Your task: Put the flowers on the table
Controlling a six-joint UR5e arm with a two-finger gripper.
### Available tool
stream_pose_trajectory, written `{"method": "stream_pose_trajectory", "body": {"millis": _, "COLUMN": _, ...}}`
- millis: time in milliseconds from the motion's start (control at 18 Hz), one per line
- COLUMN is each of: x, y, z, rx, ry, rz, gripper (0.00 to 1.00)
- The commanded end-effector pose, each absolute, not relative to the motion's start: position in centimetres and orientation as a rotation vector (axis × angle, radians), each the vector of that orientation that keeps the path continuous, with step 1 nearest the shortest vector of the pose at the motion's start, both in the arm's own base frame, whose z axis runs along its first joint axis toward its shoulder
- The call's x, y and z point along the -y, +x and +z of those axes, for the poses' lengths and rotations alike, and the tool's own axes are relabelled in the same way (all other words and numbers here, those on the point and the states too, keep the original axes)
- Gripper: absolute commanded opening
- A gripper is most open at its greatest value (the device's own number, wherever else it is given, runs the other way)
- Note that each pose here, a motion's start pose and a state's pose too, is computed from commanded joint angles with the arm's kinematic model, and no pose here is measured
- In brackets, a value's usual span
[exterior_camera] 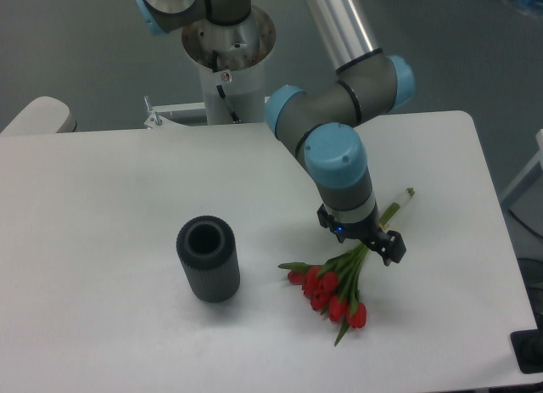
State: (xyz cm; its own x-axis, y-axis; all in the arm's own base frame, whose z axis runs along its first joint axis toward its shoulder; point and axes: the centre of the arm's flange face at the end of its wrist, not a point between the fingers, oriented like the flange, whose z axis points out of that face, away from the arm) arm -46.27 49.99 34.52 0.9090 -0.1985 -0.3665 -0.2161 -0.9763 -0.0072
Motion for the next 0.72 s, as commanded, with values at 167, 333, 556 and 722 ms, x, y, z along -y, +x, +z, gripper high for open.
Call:
{"method": "stream_pose_trajectory", "body": {"millis": 167, "x": -51.1, "y": -47.3, "z": 38.1, "rx": -0.333, "ry": -2.918, "rz": 0.527, "gripper": 0.99}}
{"method": "stream_pose_trajectory", "body": {"millis": 333, "x": -52.0, "y": -48.3, "z": 41.2, "rx": -0.333, "ry": -2.860, "rz": 0.527, "gripper": 0.99}}
{"method": "stream_pose_trajectory", "body": {"millis": 556, "x": -51.0, "y": -50.5, "z": 43.5, "rx": -0.367, "ry": -2.779, "rz": 0.471, "gripper": 0.99}}
{"method": "stream_pose_trajectory", "body": {"millis": 722, "x": -48.8, "y": -52.5, "z": 44.4, "rx": -0.534, "ry": -2.692, "rz": 0.472, "gripper": 0.99}}
